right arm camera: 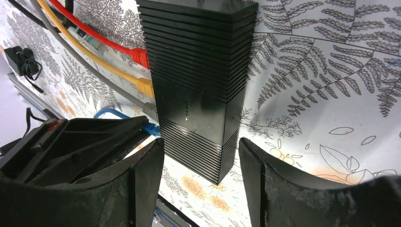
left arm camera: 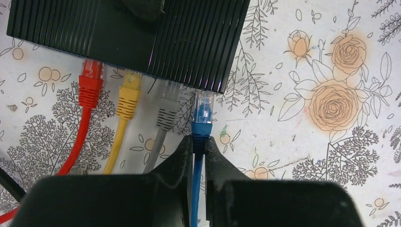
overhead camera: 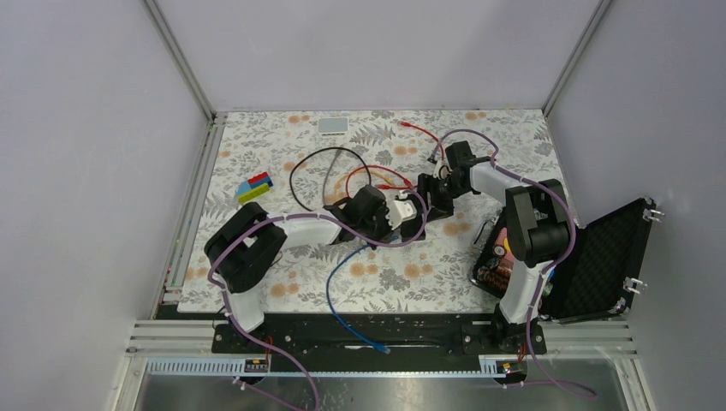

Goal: Insert the plug into the switch port
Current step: Insert the connector into the switch port.

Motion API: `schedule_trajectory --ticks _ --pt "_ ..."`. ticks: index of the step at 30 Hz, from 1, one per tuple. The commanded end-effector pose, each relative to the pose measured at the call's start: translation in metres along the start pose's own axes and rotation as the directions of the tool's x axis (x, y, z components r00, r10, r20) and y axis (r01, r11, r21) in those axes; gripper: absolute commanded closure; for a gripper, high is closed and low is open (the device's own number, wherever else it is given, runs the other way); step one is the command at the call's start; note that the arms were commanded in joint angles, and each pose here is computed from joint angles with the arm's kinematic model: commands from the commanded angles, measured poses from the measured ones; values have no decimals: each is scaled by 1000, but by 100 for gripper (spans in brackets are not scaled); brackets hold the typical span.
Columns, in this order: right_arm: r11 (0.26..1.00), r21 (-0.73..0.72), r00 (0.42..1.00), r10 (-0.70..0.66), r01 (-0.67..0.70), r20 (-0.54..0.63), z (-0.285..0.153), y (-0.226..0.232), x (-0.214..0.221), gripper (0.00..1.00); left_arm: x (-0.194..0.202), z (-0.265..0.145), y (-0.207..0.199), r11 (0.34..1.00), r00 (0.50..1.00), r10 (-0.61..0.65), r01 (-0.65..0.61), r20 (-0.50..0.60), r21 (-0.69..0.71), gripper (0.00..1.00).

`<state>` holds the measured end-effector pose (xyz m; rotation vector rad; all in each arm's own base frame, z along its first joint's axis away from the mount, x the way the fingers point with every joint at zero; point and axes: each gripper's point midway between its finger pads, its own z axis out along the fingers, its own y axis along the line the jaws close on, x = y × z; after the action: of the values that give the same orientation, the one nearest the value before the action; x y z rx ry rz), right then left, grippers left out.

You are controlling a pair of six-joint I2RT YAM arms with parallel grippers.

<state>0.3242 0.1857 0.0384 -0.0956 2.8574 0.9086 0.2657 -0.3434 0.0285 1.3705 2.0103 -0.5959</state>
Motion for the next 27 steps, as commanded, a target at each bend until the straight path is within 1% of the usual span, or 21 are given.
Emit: schedule_trajectory --ticks 1,3,11,17,27 --pt "998 -57 1000 -26 25 -6 1 6 1 34 -26 3 -1 999 998 -10 8 62 33 100" --pt "997 -71 999 -37 36 -14 2 7 3 35 -23 4 -1 999 999 -29 28 40 32 100" --pt "995 -82 997 -54 50 -50 7 2 15 37 -32 3 6 991 991 -123 121 44 51 100" --pt "995 -81 996 -64 59 -58 9 0 18 39 -34 5 7 990 990 -135 133 47 57 100" --pt "994 -89 996 -67 62 -59 9 1 17 41 -23 13 0 982 987 -158 158 -16 102 100"
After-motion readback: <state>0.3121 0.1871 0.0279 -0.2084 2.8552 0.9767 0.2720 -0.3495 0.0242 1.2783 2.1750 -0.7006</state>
